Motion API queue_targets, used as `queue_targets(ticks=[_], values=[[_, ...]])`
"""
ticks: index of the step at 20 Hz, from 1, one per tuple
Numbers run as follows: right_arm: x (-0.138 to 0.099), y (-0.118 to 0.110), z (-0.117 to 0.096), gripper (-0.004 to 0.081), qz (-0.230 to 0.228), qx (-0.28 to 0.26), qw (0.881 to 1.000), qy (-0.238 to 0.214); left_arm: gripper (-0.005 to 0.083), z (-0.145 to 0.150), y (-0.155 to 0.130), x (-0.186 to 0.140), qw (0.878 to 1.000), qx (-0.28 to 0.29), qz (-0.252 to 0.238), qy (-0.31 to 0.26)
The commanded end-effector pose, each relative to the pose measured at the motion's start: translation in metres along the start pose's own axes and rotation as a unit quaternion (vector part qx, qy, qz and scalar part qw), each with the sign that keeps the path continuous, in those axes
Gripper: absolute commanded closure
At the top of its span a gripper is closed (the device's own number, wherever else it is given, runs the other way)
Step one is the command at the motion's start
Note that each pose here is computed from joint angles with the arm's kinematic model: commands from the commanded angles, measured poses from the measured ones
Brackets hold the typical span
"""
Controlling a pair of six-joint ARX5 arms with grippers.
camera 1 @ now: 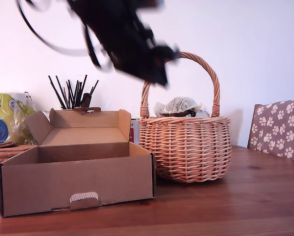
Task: Move the bags of Easter eggs from the cardboard box on the left into the woven basket on the right side.
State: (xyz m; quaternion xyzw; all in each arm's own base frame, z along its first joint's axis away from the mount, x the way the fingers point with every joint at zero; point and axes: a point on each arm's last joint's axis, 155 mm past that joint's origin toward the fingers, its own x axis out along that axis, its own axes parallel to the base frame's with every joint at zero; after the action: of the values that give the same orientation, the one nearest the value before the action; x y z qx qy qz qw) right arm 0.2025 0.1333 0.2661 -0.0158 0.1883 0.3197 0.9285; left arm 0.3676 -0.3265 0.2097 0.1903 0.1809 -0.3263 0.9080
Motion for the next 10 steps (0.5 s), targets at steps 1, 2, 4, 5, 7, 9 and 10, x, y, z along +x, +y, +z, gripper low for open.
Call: queue_targets(ticks=[1, 2, 4, 5, 7, 9, 10], values=[[0.004, -0.010, -0.003, 0.0782, -0.025, 0.001, 1.000, -0.001, 0.0787, 0.002, 0.005, -0.015, 1.000, -0.024, -0.010, 0.001], [0.004, -0.017, -0.001, 0.0782, -0.044, -0.001, 0.999, -0.007, 0.0787, 0.005, 0.008, -0.024, 0.999, -0.039, -0.018, -0.008], [0.006, -0.029, 0.004, 0.0782, -0.072, -0.005, 0.997, -0.022, 0.0787, 0.007, 0.021, -0.044, 0.997, -0.062, -0.021, -0.031], [0.006, -0.033, 0.007, 0.0782, -0.082, -0.006, 0.996, -0.030, 0.0787, 0.003, 0.031, -0.054, 0.997, -0.069, -0.015, -0.040], [0.007, -0.038, 0.015, 0.0782, -0.095, -0.010, 0.994, -0.050, 0.0787, -0.007, 0.049, -0.070, 0.995, -0.088, 0.001, -0.054], [0.010, -0.039, 0.024, 0.0782, -0.094, 0.002, 0.992, -0.080, 0.0787, -0.014, 0.068, -0.085, 0.991, -0.108, 0.019, -0.074], [0.014, -0.039, 0.026, 0.0782, -0.090, 0.017, 0.991, -0.093, 0.0787, -0.018, 0.077, -0.094, 0.989, -0.119, 0.033, -0.085]])
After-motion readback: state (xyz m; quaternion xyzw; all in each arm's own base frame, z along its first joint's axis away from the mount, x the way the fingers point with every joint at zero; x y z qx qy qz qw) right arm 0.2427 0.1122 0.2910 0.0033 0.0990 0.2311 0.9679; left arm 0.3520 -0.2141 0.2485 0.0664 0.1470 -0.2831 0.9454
